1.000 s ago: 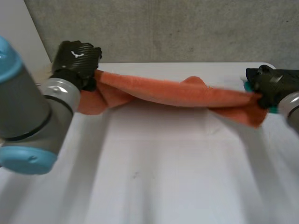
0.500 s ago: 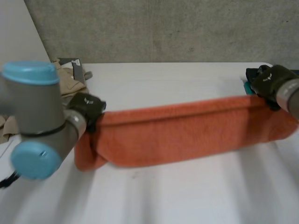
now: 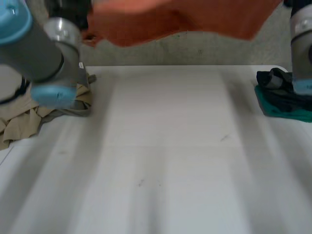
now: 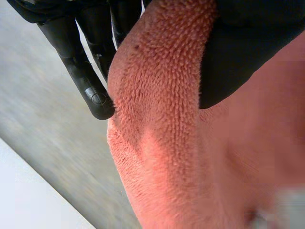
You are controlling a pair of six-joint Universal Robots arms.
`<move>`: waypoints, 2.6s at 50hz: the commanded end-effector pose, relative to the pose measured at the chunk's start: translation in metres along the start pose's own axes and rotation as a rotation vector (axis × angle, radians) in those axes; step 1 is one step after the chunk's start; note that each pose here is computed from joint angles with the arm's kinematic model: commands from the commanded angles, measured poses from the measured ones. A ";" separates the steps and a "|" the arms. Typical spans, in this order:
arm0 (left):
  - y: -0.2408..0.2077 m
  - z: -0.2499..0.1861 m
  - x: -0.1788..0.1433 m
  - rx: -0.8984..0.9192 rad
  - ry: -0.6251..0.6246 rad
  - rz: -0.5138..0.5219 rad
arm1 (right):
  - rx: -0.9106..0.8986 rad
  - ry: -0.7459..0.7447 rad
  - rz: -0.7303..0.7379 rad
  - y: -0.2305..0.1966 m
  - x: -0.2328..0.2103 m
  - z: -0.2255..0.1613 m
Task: Fold the laundry.
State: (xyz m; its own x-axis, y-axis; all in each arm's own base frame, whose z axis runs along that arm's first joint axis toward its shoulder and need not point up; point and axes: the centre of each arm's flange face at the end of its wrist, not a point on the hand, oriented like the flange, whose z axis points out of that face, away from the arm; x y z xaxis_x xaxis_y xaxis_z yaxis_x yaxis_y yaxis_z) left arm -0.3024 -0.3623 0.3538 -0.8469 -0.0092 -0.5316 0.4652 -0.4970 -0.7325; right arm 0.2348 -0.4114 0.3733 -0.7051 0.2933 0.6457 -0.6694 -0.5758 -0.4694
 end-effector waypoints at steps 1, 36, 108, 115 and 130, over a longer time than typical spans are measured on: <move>0.059 -0.071 0.031 -0.223 0.174 -0.014 | -0.221 -0.308 0.061 0.036 -0.049 -0.076; 0.184 -0.188 0.064 -0.628 0.452 0.013 | -0.678 -0.684 0.221 0.107 -0.092 -0.210; 0.022 0.039 -0.035 0.089 -0.028 0.106 | -0.107 -0.001 -0.068 0.004 0.008 0.001; 0.078 0.004 0.003 -0.087 0.119 0.105 | -0.253 -0.203 -0.027 0.039 -0.041 -0.041; 0.175 -0.119 0.083 -0.436 0.449 0.093 | -0.613 -0.623 0.103 0.092 -0.119 -0.169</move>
State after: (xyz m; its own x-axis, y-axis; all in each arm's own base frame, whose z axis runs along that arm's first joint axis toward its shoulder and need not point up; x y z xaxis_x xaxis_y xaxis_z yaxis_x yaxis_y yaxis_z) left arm -0.2658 -0.3700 0.1674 -0.6787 0.2996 -0.6705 0.6475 -0.1865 -0.7389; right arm 0.2265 -0.3923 0.1853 -0.6355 -0.1961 0.7467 -0.7379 -0.1302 -0.6622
